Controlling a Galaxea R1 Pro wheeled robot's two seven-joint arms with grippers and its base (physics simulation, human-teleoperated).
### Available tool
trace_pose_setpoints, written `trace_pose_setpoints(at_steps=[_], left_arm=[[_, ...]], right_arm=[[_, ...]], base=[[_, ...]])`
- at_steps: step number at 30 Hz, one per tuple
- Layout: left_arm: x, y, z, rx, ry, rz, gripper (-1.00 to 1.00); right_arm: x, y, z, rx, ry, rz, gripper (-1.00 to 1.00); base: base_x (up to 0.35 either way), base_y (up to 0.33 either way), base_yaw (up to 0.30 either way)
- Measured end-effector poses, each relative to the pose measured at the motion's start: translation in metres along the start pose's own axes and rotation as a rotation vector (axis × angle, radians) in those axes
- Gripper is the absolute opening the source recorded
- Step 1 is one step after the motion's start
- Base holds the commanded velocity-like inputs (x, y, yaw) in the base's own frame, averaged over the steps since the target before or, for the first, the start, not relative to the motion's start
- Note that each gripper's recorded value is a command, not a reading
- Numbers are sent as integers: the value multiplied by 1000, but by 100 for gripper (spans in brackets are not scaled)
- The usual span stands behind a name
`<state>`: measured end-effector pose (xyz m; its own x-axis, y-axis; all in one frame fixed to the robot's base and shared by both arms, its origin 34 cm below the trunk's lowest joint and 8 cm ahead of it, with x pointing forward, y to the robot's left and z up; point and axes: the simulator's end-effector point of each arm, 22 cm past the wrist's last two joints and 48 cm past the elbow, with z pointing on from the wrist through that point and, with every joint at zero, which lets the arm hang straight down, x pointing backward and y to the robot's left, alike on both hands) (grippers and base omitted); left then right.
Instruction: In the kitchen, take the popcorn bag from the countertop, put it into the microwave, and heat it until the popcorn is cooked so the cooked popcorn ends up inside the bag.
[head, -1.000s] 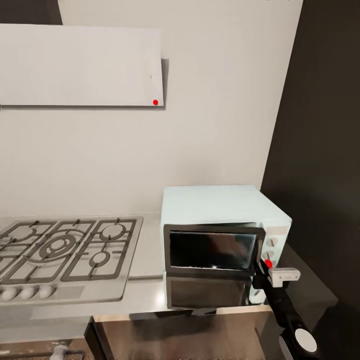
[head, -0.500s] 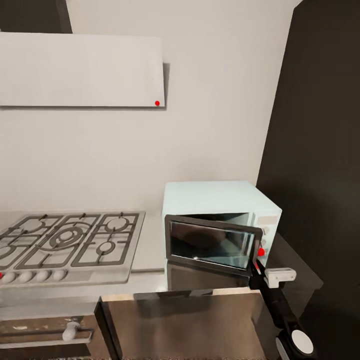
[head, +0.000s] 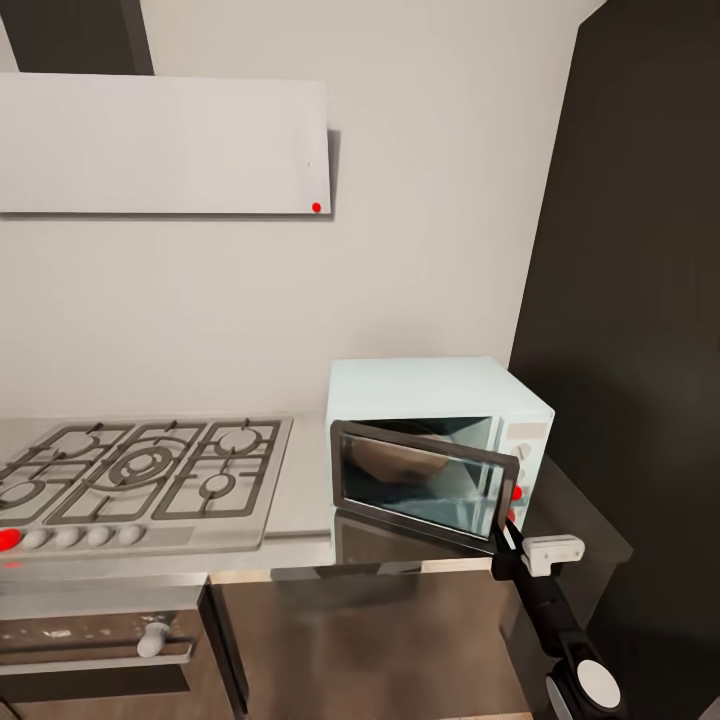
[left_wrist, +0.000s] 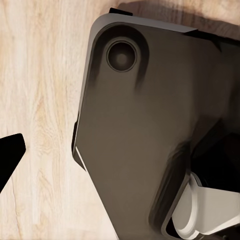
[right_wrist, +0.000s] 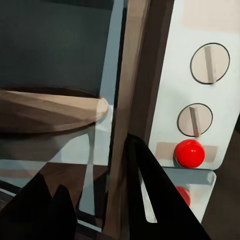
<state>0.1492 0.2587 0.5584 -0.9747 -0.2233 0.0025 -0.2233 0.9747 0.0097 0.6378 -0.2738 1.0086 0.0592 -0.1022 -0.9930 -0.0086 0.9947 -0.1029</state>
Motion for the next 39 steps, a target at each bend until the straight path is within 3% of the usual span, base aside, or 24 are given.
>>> trace_pose_setpoints(at_steps=[31,32,35,39], left_arm=[[0,1,0,-1,-1,0,100],[0,1,0,-1,-1,1,100],[0,1,0,-1,-1,1,100],[0,1,0,-1,-1,1,100]], right_arm=[[-2,14,0,-29,-4,0,-100],[-2,14,0,-29,-4,0,100],[-4,-20,0,35,-10,6,100],[-4,-20,0,34,-10,6,100]], base=[[-42,0,0],[0,0,0],[0,0,0],[0,0,0]])
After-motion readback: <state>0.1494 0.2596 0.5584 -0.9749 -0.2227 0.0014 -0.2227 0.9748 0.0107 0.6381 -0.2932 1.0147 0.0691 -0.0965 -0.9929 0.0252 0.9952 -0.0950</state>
